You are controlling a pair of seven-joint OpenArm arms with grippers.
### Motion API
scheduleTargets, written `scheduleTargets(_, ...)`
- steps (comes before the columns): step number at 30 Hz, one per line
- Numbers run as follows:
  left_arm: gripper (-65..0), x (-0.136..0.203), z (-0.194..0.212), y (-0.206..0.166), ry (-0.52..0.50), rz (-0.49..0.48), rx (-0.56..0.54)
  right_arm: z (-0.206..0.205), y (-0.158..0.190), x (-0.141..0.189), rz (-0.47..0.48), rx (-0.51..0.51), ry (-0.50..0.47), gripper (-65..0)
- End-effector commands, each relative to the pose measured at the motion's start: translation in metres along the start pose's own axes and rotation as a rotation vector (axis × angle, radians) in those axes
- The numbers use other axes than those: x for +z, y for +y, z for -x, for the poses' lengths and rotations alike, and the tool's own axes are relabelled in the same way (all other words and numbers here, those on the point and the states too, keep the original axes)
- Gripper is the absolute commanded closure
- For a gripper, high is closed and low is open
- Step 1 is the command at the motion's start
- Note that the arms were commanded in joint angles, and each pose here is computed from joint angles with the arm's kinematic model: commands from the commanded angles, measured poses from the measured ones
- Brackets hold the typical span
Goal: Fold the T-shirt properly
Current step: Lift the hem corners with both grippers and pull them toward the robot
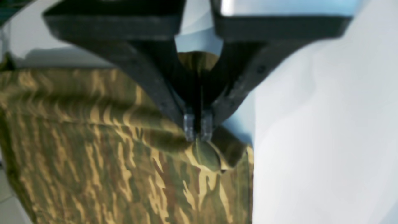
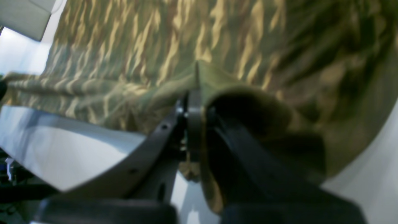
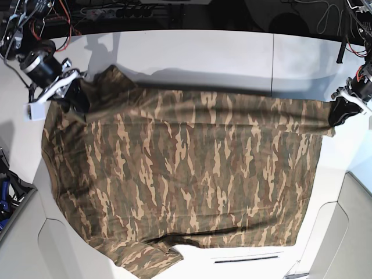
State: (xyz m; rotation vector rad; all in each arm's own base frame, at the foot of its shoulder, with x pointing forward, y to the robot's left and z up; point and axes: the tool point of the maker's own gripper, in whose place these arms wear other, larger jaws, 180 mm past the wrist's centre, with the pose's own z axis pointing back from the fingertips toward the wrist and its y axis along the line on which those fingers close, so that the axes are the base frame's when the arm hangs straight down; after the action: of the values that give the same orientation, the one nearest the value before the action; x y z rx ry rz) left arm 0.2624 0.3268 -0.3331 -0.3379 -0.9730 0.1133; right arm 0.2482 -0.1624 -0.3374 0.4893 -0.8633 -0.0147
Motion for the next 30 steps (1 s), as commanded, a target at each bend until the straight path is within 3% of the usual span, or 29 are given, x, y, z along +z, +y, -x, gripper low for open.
scheduleTargets(1, 0.0, 0.000, -0.027, -0.003, -0.075, 0.014, -0.043, -0.025, 0.000, -0.002, -0.012, 0.014, -0.074, 0.0)
scheduleTargets(9, 0.0, -0.026, -0.047, -0.005, -0.109, -0.018, -0.156, -0.081, -0.016, -0.049, -0.073, -0.037, -0.164, 0.0)
scheduleTargets(15, 0.0, -0.058, -0.047, -0.001, -0.079, -0.037, -0.217, -0.120, -0.012, -0.086, -0.146, -0.054, -0.190, 0.0)
scheduleTargets(28, 0.0, -0.093, -0.070, 0.028, -0.101, -0.095, -0.088, -0.151, -0.022, -0.145, -0.088, -0.022, -0.165, 0.0)
scheduleTargets(30, -8.9, -0.095, -0.068, 0.030, -0.098, -0.095, -0.066, -0.150, -0.024, -0.147, -0.088, -0.031, -0.169, 0.0)
